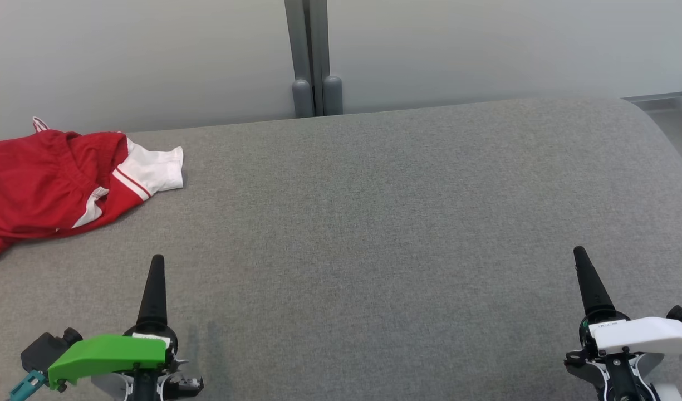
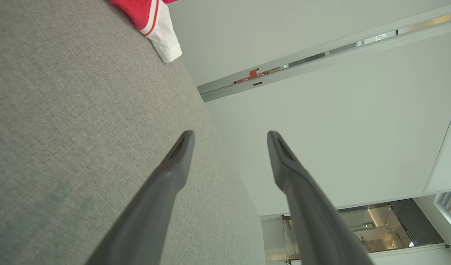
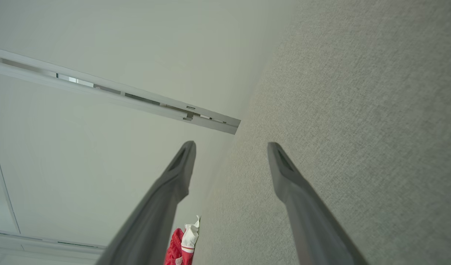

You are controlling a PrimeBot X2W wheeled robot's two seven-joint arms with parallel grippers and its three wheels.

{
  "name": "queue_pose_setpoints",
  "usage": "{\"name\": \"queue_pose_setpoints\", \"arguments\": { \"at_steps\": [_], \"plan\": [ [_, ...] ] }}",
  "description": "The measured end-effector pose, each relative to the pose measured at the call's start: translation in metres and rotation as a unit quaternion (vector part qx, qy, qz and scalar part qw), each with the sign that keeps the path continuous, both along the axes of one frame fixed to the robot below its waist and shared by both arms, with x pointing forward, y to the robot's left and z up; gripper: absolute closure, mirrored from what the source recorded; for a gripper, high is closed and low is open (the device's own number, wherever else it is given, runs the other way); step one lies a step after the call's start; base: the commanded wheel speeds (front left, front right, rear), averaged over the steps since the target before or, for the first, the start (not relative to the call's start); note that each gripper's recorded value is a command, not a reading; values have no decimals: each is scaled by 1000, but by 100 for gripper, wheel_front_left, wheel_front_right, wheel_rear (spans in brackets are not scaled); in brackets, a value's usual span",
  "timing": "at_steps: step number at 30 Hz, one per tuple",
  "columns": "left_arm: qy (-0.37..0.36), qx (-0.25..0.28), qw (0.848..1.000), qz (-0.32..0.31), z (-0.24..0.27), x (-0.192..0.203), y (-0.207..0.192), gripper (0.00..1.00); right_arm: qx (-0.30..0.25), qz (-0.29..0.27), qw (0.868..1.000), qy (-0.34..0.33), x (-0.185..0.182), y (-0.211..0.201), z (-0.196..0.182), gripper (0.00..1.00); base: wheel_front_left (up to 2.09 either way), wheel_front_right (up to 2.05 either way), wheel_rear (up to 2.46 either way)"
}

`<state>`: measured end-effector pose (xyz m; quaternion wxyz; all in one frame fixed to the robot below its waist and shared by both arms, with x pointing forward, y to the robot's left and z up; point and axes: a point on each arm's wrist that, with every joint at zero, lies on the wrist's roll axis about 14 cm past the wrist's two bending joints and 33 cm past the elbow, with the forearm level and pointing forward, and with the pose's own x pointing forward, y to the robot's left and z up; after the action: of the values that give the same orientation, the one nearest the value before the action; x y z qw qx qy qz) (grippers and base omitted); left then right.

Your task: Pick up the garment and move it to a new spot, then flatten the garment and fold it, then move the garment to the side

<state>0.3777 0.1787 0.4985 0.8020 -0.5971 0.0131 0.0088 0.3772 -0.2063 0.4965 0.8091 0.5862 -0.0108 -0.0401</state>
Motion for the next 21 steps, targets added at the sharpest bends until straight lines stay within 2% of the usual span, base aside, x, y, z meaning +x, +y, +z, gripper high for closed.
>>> {"name": "queue_pose_setpoints", "arguments": {
  "at_steps": [10, 21],
  "plan": [
    [-19, 116, 993, -7, 15, 2, -8, 0, -125, 1, 992, -26, 3, 1, 21, 0, 0, 0, 0],
    [-23, 227, 974, -8, 15, 1, -12, 0, -255, 24, 966, -27, 2, 16, 22, 0, 0, 0, 0]
  ]
}}
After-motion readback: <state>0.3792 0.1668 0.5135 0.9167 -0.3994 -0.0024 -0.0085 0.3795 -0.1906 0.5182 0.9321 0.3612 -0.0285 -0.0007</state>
